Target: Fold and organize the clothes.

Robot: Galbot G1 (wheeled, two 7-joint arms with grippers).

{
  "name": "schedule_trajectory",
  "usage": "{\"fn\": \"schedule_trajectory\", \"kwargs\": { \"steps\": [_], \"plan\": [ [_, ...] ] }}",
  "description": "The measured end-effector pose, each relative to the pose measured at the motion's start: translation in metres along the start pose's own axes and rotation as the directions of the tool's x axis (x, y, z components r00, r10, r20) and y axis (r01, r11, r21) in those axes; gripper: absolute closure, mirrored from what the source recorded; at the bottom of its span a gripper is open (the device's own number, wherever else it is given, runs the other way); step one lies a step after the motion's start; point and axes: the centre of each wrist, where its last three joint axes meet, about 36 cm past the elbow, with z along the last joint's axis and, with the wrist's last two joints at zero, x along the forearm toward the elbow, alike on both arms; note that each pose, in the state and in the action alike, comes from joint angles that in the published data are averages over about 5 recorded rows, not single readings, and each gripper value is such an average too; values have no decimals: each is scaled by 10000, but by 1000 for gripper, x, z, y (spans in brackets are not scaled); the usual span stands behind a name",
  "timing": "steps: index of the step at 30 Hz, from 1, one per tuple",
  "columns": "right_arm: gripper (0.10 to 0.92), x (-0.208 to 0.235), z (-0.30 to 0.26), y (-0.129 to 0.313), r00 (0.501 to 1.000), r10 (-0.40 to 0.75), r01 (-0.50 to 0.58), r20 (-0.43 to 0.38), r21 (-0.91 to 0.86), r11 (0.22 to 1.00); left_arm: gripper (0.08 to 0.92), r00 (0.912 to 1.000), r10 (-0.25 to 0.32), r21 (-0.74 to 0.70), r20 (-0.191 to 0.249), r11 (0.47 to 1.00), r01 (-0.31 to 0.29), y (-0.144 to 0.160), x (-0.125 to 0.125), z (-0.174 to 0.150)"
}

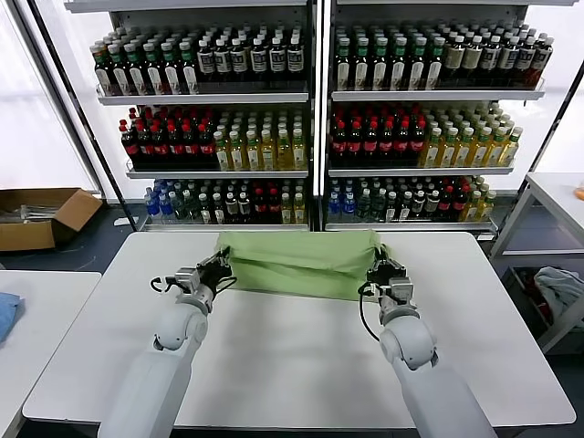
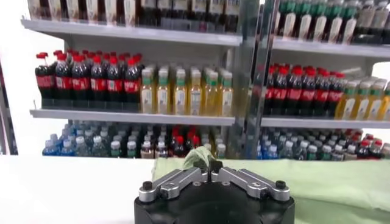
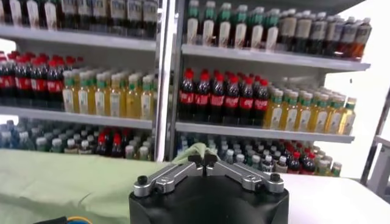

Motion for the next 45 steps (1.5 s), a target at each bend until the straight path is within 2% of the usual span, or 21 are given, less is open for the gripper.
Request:
{"fn": "schedule_trajectory", "kwargs": {
  "steps": [10,20,24,27,34,45],
  "plan": [
    [503,-17,-4,20,9999,35,-62,-161,-1670,9859,604,9985,-440,-300,-312,9986,431,6,-5,-6],
    [231,3,-16,24,9982,590,-560,47,-2462,9676,309,9962,-758,-610,-430,9955,731,7,17,-13],
    [201,20,-17,20,9966,822,-781,64,-2461,9661,206,9959,-757,-737,-491,9947,720,4,31,-11],
    [200,33,-13,16,9953,967,-951,-44,-2317,9681,181,9957,-713,-824,-588,9944,664,1,39,-6],
    [200,55,4,6,9900,1278,-1368,-605,-1809,9739,177,9939,-654,-929,-884,9940,571,-6,50,7],
    [200,65,17,4,9831,1368,-1526,-1219,-1311,9796,177,9895,-715,-1087,-1256,9924,579,-7,50,16]
  ]
}}
